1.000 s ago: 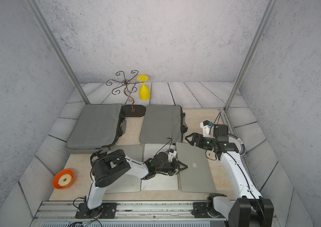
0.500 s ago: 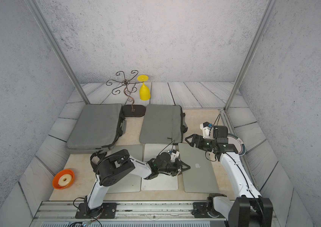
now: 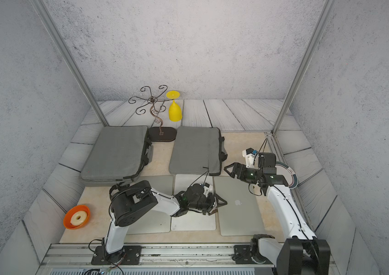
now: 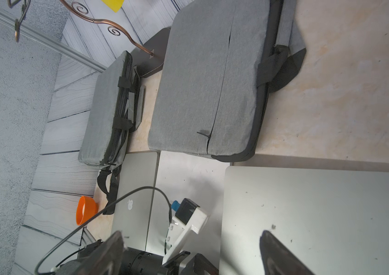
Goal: Open the zippered laptop bag and take out the laptop
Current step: Place the laptop at the center of the board.
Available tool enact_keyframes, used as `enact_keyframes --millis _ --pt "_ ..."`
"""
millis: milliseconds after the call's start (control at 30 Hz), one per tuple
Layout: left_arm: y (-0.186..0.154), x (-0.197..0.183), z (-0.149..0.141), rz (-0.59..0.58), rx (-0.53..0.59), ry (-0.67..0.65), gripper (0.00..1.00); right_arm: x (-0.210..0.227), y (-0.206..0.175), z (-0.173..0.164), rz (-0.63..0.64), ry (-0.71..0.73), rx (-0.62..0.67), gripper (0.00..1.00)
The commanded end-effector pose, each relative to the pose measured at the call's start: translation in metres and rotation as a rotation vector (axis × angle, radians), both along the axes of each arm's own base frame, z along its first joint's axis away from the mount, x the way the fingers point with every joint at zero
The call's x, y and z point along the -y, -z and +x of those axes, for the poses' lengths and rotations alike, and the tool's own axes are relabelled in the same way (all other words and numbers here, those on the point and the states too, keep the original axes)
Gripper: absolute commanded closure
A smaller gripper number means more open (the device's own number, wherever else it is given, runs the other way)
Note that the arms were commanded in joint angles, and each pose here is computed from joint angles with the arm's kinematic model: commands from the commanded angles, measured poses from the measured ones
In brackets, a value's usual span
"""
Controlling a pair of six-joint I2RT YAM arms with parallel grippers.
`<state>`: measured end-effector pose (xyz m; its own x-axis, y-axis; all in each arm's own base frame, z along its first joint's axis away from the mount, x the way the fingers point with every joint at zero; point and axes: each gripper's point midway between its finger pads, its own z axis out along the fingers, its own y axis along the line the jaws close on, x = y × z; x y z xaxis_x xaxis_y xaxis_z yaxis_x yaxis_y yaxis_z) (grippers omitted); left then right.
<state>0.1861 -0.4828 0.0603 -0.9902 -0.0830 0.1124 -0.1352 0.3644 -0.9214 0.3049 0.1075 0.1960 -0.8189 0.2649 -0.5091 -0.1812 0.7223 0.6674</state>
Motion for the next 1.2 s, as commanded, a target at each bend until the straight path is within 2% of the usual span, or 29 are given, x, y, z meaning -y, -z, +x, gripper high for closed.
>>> enact_keyframes --millis 0,600,767,1033,1167 --pt "-0.026 0.0 0.0 -0.038 0.044 0.038 0.43 0.001 0.006 -0.002 0.002 0.008 -0.011 0.12" --pt "-0.02 -0.007 0.021 0.056 0.092 0.114 0.42 0.002 0.023 -0.003 -0.006 0.014 -0.052 0.11" --pt "-0.02 -0.028 0.029 0.145 0.111 0.116 0.41 0.005 0.034 0.002 -0.027 0.021 -0.071 0.09" --pt "-0.06 -0.072 0.046 0.265 0.239 0.135 0.38 0.005 0.049 0.021 0.02 0.07 -0.097 0.07" --pt "-0.071 -0.114 0.07 0.361 0.314 0.109 0.36 0.001 0.063 0.036 0.049 0.087 -0.128 0.07"
